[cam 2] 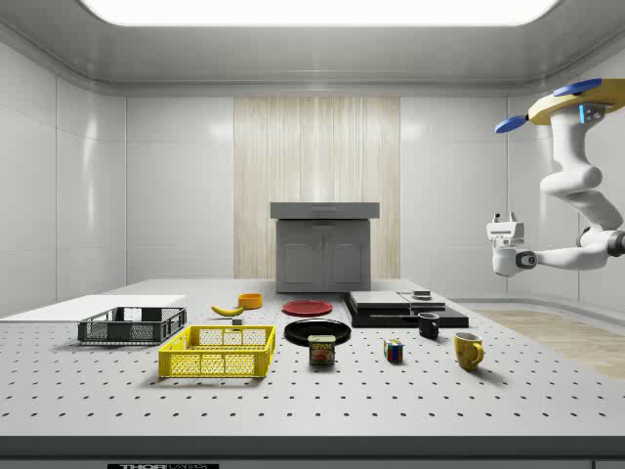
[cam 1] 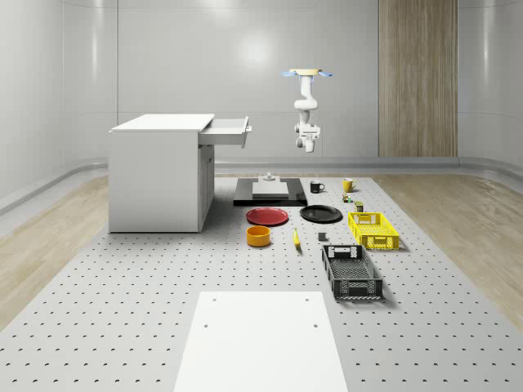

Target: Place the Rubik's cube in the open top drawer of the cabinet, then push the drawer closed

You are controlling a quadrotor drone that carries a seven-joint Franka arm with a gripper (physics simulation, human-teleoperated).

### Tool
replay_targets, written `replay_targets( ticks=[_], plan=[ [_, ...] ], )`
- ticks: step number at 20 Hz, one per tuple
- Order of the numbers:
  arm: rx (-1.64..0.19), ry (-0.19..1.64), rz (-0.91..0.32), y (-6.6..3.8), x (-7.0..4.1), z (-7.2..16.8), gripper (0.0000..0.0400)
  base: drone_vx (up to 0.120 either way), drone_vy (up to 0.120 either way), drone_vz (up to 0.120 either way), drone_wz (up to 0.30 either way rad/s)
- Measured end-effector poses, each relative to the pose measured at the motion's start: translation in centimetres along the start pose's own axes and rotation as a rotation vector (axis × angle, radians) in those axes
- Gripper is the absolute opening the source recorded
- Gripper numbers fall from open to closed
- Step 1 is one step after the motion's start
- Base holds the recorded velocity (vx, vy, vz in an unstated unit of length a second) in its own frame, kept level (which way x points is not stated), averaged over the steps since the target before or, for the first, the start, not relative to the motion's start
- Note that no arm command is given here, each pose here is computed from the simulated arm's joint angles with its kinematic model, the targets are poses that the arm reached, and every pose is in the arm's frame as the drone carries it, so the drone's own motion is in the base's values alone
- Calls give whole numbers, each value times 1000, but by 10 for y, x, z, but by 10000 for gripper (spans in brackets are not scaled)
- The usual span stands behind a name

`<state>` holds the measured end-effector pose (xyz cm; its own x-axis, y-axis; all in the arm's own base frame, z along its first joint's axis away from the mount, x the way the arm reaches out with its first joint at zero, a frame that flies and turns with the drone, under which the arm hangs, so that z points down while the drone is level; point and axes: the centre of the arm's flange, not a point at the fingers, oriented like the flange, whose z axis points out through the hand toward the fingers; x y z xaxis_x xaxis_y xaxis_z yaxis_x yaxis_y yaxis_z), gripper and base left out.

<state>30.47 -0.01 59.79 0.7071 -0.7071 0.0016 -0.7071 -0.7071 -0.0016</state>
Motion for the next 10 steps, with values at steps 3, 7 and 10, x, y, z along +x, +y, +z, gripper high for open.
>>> replay_targets(
  ticks=[3,7,10],
  plan=[
    [2,2,0,2,-2,-23,400,120,120,0,0],
    [4,4,0,2,-2,-50,400,120,120,0,0],
    [6,6,0,1,-1,-66,400,120,120,0,0]
  ],
)
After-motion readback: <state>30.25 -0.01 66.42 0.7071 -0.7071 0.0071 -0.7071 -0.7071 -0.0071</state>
